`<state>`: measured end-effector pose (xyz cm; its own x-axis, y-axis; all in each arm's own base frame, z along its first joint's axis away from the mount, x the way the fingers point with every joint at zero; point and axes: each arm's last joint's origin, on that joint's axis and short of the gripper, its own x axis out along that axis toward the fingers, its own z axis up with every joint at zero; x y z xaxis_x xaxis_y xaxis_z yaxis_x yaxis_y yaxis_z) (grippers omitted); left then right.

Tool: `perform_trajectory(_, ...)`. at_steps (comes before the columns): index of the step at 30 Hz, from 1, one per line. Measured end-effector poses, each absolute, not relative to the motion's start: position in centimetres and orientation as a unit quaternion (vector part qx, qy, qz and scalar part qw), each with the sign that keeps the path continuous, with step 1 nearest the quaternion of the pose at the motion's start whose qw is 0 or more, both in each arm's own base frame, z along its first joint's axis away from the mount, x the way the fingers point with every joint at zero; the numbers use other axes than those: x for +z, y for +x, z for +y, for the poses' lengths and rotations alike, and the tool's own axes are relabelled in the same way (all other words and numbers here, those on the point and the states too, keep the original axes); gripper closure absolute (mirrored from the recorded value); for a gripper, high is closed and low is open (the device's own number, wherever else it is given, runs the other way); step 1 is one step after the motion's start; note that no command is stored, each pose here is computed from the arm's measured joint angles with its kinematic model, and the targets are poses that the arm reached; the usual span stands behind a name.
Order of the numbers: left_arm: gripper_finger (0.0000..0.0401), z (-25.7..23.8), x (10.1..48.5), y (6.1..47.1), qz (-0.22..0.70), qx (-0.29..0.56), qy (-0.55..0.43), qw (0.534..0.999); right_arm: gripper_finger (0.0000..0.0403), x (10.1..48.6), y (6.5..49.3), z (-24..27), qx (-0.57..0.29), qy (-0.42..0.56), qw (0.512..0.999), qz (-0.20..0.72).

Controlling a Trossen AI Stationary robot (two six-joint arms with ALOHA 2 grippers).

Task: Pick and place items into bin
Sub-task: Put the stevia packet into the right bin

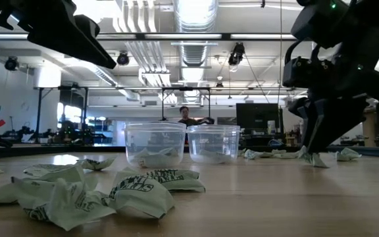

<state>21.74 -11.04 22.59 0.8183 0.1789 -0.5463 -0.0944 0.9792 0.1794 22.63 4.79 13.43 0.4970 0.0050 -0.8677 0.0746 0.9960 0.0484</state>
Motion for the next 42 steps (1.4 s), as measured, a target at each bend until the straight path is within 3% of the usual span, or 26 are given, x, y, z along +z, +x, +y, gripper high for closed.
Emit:
perform_trajectory(11,0.0232,-11.0,22.6,21.7,0.293,0.072,0.073,0.951,0.039,13.5,22.6,4.8,-0.001,0.006,0.865,0.502)
perform_trajectory(25,0.0232,-11.0,22.6,21.7,0.293,0.072,0.073,0.95,0.0394,15.6,24.1,5.1,0.027,-0.034,0.884,0.465)
perform_trajectory(42,0.0232,-10.9,22.2,21.6,0.297,0.076,0.078,0.949,0.0394,19.1,27.4,4.8,-0.026,-0.164,0.935,0.313)
